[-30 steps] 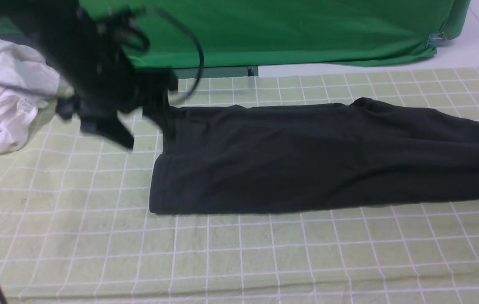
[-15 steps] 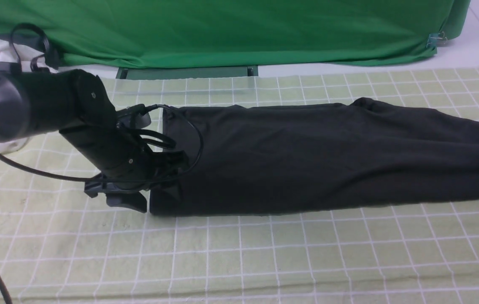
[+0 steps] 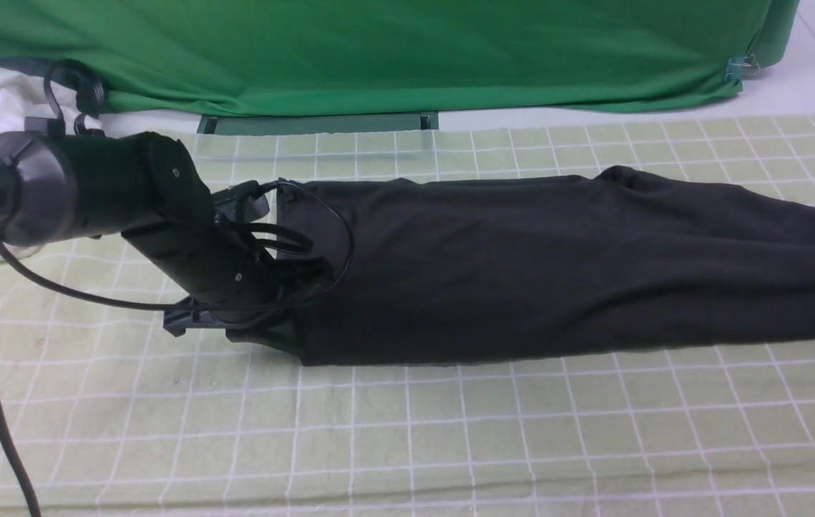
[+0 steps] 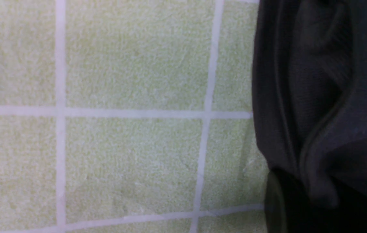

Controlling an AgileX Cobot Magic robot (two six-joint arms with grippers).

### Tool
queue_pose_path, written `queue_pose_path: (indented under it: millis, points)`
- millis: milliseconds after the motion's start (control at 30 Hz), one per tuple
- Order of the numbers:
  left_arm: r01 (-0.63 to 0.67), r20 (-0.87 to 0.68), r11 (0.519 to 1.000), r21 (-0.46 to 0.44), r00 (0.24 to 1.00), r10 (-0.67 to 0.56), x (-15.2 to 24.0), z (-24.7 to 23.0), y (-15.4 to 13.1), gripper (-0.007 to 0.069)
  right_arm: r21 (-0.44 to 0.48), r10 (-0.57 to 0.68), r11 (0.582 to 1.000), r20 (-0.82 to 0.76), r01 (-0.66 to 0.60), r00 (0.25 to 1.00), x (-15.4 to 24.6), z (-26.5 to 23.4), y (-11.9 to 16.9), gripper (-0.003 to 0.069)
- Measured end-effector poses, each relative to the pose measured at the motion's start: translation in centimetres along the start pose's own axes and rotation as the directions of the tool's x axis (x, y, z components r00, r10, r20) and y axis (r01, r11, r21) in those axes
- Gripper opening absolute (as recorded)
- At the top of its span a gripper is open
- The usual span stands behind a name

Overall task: Fold a long-sleeved shirt over a green coffee tablecloth.
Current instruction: 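Pull the folded dark garment lengthwise by its ends to straighten it flat on the table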

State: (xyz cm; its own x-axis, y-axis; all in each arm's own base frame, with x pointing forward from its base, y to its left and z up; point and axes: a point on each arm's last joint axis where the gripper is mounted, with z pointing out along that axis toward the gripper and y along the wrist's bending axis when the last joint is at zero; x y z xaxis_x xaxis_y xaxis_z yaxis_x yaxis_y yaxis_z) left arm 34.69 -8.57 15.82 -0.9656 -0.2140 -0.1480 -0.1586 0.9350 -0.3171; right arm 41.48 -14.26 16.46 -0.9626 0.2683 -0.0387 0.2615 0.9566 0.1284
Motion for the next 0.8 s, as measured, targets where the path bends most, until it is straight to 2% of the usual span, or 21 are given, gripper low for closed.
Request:
queue_pose_path:
  millis: [200, 333, 567, 667, 800]
  points:
    - [-0.068, 0.005, 0.998, -0.016, 0.998, 0.068, 0.6, -3.3, -0.3, 0.0029, 0.019, -0.026, 0.999, 0.017, 0.026, 1.0, 0.7, -2.7, 0.3, 0.0013]
    - [-0.111, -0.06, 0.993, -0.03, 0.992, 0.109, 1.7, -3.6, -1.0, 0.0029, 0.047, -0.019, 0.999, 0.014, 0.019, 1.0, 2.0, -4.0, 0.3, 0.0013]
    - [-0.242, -0.206, 0.969, -0.05, 0.952, 0.227, 4.4, -3.0, -3.3, 0.0029, 0.102, -0.008, 0.995, -0.041, 0.012, 0.999, 7.4, -3.7, 0.2, 0.0013]
    - [-0.292, -0.273, 0.955, -0.05, 0.924, 0.269, 5.7, -3.0, -4.2, 0.0029, 0.152, -0.011, 0.988, -0.03, 0.015, 0.999, 9.4, -3.9, -0.1, 0.0013]
    - [-0.339, -0.287, 0.94, -0.044, 0.905, 0.313, 7.3, -3.8, -4.9, 0.0029, 0.284, -0.014, 0.959, 0.014, 0.01, 1.0, 12.5, -4.3, -1.0, 0.0013]
